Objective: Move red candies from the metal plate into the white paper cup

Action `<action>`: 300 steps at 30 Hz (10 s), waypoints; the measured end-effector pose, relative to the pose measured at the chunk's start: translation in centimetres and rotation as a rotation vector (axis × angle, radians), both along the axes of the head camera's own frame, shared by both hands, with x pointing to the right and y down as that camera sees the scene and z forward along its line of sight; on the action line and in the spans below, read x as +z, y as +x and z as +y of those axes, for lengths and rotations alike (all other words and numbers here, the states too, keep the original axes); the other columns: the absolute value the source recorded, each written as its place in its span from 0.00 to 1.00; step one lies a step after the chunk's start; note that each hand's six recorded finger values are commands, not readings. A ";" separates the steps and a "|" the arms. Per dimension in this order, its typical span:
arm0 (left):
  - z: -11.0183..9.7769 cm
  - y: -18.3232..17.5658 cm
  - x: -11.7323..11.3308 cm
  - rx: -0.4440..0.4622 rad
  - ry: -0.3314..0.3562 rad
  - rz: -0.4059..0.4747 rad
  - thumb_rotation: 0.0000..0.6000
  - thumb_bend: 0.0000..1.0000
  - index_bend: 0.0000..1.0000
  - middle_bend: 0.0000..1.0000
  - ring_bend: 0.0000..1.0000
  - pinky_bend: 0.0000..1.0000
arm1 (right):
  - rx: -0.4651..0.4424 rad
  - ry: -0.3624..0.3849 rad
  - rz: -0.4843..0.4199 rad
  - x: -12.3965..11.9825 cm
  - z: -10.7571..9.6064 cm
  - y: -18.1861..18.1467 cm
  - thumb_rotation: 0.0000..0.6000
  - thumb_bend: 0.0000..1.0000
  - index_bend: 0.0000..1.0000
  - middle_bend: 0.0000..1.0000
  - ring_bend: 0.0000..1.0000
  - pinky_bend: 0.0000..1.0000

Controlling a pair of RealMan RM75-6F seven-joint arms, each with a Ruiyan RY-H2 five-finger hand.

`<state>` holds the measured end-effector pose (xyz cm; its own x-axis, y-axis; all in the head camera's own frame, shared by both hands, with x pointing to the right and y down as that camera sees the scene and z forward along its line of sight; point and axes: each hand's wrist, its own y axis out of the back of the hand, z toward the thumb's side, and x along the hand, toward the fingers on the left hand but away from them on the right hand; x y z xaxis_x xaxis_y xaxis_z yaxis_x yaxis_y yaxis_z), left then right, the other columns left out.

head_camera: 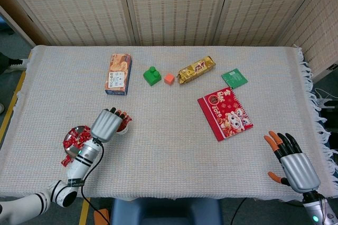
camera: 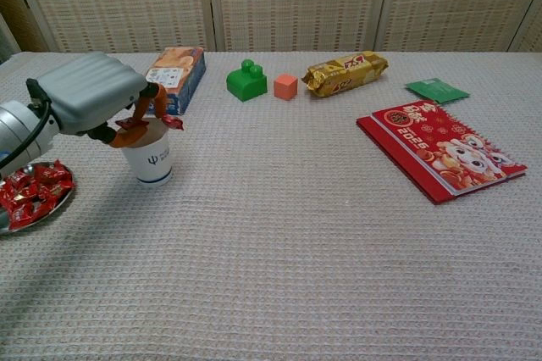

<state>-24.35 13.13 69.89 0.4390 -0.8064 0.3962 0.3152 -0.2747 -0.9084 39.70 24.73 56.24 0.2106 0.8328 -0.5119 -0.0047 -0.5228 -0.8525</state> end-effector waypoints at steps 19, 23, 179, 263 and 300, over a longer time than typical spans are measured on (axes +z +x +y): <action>1.1 -0.3 -1.6 -0.006 -0.052 0.053 1.00 0.46 0.26 0.34 0.31 0.63 | -0.006 -0.003 0.004 0.3 0.0 -0.3 1.00 0.05 0.00 0.00 0.00 0.00; 1.4 0.7 -1.9 -0.011 -0.069 0.128 1.00 0.42 0.14 0.17 0.12 0.34 | -0.007 -0.005 0.003 0.4 0.0 -0.3 1.00 0.05 0.00 0.00 0.00 0.00; 20.6 -16.0 -2.4 -0.268 -0.241 -0.042 1.00 0.40 0.53 0.55 0.54 0.97 | -0.048 -0.033 -0.015 0.5 0.9 -1.2 1.00 0.06 0.00 0.00 0.00 0.00; 14.4 -19.6 -2.7 -0.420 -0.209 -0.029 1.00 0.39 0.07 0.27 0.43 0.94 | -0.042 -0.044 -0.004 1.1 0.7 -1.3 1.00 0.05 0.00 0.00 0.00 0.00; 16.5 -21.3 -1.8 -0.416 -0.262 -0.139 1.00 0.38 0.00 0.21 0.46 0.95 | -0.040 -0.042 0.000 1.1 0.8 -1.3 1.00 0.05 0.00 0.00 0.00 0.00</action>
<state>-45.64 29.67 68.04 0.0307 -0.7673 0.6405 0.2432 -0.6158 -0.7494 38.42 25.49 57.37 0.2435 0.8014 -0.5463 -0.0268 -0.5575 -0.8298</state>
